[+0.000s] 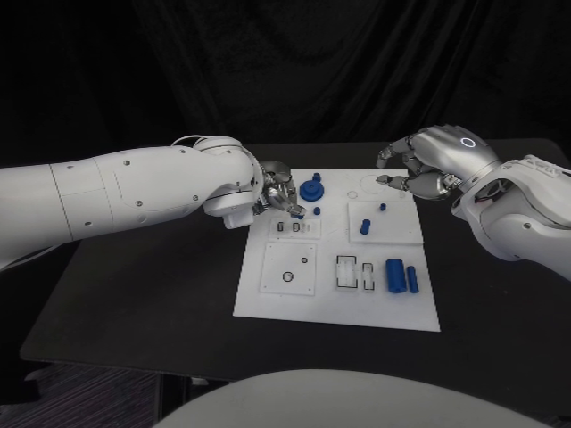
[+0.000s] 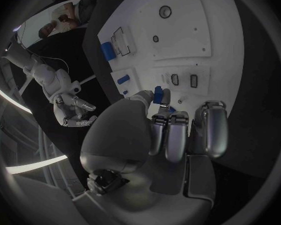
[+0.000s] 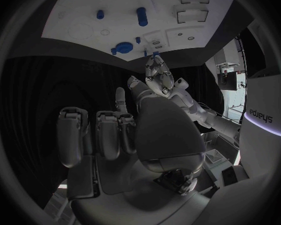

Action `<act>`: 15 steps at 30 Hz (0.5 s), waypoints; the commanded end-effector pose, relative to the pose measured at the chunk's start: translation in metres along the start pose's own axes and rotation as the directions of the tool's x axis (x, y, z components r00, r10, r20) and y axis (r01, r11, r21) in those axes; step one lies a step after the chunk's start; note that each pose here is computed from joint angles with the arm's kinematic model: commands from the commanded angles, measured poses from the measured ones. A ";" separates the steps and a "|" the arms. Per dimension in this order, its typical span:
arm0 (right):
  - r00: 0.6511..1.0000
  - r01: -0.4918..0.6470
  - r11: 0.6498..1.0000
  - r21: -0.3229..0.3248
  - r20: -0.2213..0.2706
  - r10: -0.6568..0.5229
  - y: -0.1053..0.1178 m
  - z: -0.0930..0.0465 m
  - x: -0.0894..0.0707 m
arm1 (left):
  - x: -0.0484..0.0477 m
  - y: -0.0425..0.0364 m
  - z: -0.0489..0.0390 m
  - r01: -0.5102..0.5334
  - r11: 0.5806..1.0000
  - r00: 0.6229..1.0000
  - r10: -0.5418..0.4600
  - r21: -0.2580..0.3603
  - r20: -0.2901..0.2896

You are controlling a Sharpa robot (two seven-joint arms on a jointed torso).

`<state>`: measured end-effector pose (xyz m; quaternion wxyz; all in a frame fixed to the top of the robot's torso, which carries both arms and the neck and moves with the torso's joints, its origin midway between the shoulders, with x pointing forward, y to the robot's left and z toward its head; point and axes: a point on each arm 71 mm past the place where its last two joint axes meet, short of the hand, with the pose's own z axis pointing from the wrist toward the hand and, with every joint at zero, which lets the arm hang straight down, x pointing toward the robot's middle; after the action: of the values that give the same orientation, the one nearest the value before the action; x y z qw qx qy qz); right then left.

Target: Assemble the parts on the task board

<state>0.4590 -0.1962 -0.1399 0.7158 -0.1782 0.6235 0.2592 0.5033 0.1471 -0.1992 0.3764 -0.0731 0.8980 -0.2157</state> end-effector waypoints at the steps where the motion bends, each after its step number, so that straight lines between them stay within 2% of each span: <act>1: 1.000 0.002 1.000 0.010 0.008 -0.002 -0.001 -0.001 0.000 | -0.0015 0.0001 0.0012 -0.040 0.999 0.999 0.041 -0.029 0.024; 15: 1.000 -0.004 1.000 0.017 -0.004 0.004 -0.001 -0.005 0.005 | 0.0073 0.0029 0.0077 -0.052 0.995 0.999 0.053 -0.086 0.006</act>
<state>0.4566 -0.1987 -0.1452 0.7124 -0.1753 0.6283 0.2588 0.5042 0.1446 -0.2081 0.3817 -0.0671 0.9039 -0.1810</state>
